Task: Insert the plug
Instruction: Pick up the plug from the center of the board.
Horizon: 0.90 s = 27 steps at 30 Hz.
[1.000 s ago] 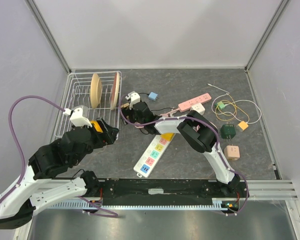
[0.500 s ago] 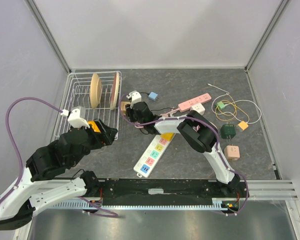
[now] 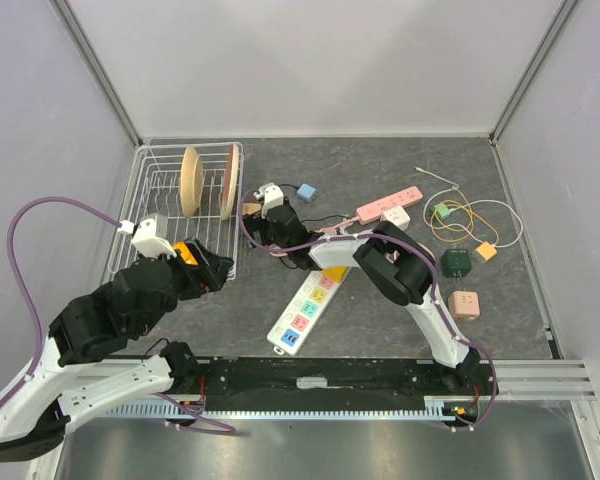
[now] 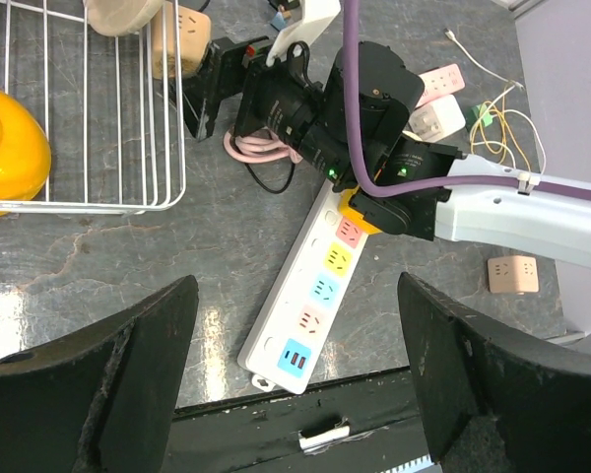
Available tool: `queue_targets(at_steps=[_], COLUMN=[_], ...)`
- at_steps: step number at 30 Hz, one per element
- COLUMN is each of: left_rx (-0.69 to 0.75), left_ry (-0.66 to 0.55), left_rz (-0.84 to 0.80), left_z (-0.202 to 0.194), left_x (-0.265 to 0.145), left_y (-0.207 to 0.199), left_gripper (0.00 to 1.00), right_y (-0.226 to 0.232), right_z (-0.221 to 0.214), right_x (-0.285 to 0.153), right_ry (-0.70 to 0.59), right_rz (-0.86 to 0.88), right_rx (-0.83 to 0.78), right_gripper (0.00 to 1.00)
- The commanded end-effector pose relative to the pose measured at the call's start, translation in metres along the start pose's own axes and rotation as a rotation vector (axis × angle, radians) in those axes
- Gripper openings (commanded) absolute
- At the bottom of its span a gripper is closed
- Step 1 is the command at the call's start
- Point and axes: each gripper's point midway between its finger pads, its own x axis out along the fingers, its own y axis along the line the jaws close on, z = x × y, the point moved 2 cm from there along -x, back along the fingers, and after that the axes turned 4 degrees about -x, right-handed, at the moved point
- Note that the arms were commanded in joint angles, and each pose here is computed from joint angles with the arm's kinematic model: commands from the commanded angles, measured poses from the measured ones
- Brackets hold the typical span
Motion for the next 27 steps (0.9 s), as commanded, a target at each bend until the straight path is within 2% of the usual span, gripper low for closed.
queue_targets(at_steps=[1,6,10,14,20,23,27], left_rx=[-0.045,-0.04,-0.037,-0.034,-0.032,-0.029,-0.036], left_ry=[-0.013,-0.014,-0.011,-0.013,-0.017,-0.014,-0.016], left_rz=[0.003,0.006,0.01,0.011,-0.003,-0.004,-0.009], left_z=[0.002,0.003,0.002,0.002,0.002,0.001,0.001], left_x=[0.0,0.0,0.001,0.002,0.004,0.004,0.003], left_y=[0.0,-0.001,0.0,-0.001,-0.004,-0.004,-0.003], left_gripper=[0.88,0.88,0.88,0.88,0.88,0.88,0.88], right_y=[0.011,0.006,-0.02,-0.047,-0.077,-0.081,-0.064], right_z=[0.037,0.041,0.034,0.034,0.036,0.041,0.056], right_x=[0.014,0.022,0.022,0.008,-0.016,-0.026,-0.02], right_ry=[-0.111,-0.121,-0.097,-0.091,-0.074,-0.079,-0.091], right_rz=[0.004,-0.047,-0.181,-0.262,-0.331,-0.309,-0.169], right_rx=[0.048,0.077,0.119,0.174,0.173,0.144,0.085], right_gripper=[0.98,0.98,0.98,0.98,0.98,0.98,0.98])
